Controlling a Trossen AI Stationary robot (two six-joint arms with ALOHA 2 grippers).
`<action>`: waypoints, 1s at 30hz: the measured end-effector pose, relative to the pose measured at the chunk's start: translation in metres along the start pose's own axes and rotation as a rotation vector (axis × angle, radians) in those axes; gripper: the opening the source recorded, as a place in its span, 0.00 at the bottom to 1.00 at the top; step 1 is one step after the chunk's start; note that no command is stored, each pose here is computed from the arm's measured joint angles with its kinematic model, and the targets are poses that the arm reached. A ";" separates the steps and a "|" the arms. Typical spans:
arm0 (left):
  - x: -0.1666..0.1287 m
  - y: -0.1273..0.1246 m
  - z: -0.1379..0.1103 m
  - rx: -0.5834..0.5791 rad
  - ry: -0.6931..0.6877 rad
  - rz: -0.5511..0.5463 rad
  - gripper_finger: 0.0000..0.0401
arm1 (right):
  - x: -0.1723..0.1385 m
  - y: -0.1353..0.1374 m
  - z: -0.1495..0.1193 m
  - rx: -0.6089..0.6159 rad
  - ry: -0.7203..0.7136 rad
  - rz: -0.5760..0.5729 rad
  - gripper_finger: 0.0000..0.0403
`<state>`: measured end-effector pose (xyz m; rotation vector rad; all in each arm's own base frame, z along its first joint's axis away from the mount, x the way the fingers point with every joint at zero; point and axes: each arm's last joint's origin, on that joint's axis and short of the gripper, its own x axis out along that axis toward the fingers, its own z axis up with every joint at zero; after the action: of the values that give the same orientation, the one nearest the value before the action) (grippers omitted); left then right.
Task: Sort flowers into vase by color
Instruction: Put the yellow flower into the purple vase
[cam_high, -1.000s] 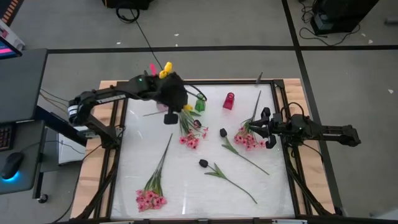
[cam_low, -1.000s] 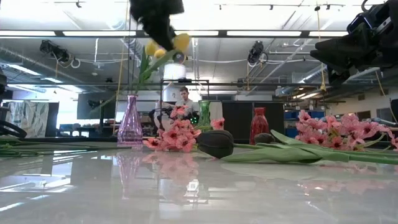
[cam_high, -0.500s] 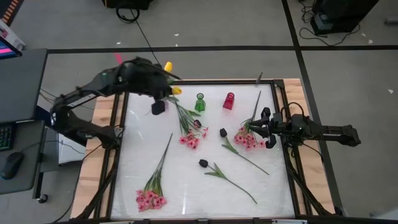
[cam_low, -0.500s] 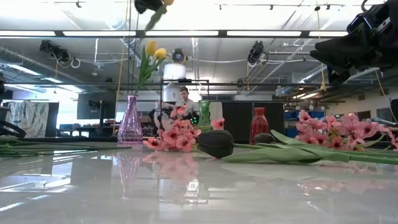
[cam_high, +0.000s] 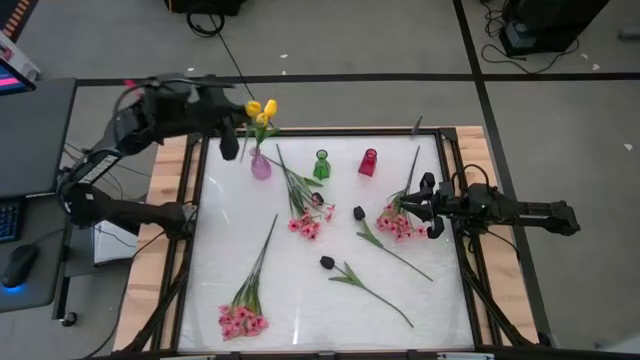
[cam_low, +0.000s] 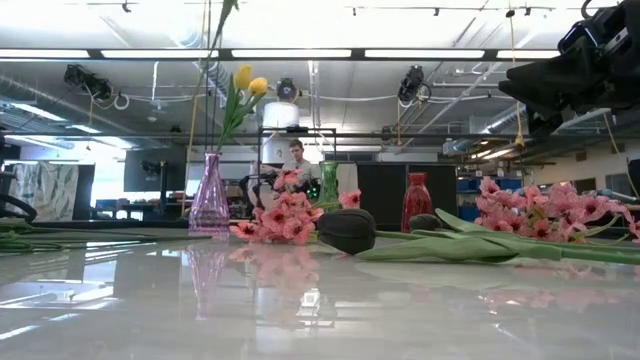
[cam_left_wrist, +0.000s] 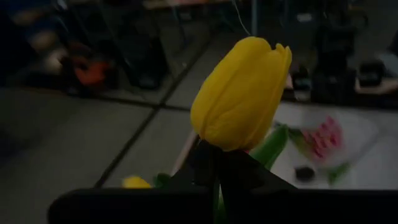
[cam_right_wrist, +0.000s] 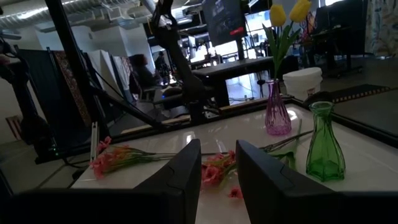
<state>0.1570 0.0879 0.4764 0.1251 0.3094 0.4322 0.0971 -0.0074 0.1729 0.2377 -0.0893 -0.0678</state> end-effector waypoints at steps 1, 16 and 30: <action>-0.004 0.002 0.002 0.006 -0.028 0.016 0.04 | 0.000 0.000 0.000 0.000 0.000 0.000 0.27; -0.041 0.022 0.023 0.027 -0.302 0.201 0.04 | 0.000 0.000 0.000 0.000 0.000 0.000 0.27; -0.018 0.019 -0.010 -0.054 -0.217 0.184 0.04 | 0.000 0.000 0.000 0.000 0.000 0.000 0.27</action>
<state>0.1309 0.0978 0.4753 0.1468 0.0729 0.6034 0.0971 -0.0074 0.1730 0.2377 -0.0896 -0.0677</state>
